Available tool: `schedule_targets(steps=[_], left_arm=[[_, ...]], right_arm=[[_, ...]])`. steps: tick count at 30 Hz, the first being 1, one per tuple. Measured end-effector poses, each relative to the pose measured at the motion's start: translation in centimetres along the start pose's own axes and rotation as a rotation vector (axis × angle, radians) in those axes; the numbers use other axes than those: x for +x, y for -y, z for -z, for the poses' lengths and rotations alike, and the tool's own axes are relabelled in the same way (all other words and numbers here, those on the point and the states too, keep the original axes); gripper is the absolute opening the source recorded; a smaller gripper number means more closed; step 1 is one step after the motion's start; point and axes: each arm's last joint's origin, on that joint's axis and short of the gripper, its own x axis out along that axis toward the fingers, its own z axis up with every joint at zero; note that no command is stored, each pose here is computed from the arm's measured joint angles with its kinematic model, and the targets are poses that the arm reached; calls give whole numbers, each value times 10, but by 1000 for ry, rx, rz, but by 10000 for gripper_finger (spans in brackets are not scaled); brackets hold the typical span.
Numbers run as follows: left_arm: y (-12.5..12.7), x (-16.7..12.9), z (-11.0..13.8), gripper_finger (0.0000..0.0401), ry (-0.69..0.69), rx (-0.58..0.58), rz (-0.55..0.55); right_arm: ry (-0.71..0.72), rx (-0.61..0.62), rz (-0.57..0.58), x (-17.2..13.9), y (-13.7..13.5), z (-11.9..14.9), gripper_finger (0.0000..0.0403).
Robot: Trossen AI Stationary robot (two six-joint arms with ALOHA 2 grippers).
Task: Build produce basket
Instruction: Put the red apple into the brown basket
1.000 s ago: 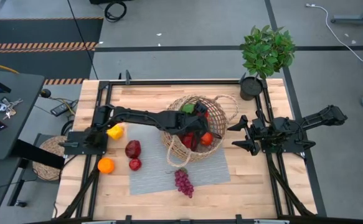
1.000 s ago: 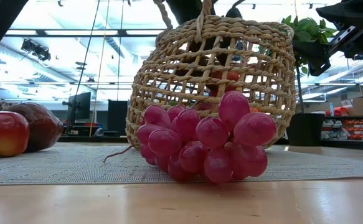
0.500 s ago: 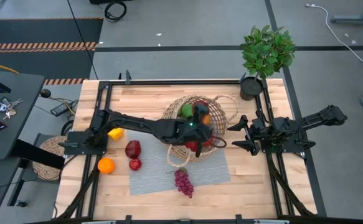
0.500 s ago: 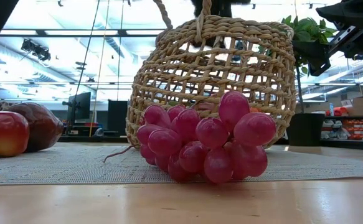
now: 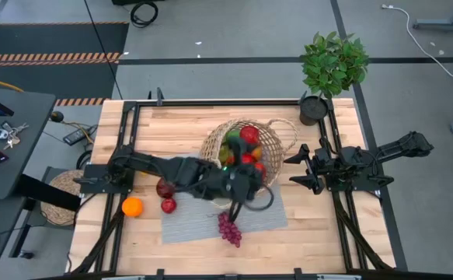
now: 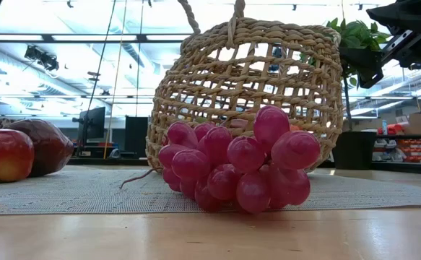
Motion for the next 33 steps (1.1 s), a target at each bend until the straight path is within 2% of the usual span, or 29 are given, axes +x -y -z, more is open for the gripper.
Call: schedule_targets(steps=[4, 6, 9, 15, 20, 27, 30, 33], left_arm=[[19, -31, 5, 395, -31, -134, 263], [29, -49, 11, 395, -96, -163, 330], [37, -77, 19, 395, -183, -237, 374], [43, -121, 31, 395, -301, -424, 385], [52, -146, 41, 395, -377, -546, 364], [87, -146, 60, 395, -457, -539, 309], [105, -141, 80, 395, -529, -473, 280], [106, -139, 100, 389, -582, -462, 243]], right_arm=[[0, 0, 0, 0, 0, 0, 348], [-1, -1, 1, 0, 0, 0, 348], [-1, 0, 0, 0, 0, 0, 348], [-3, 0, 1, 0, 0, 0, 348], [-3, -1, 1, 0, 0, 0, 348], [-4, -1, 1, 0, 0, 0, 348], [-4, -1, 1, 0, 0, 0, 348], [-4, -1, 1, 0, 0, 0, 348]])
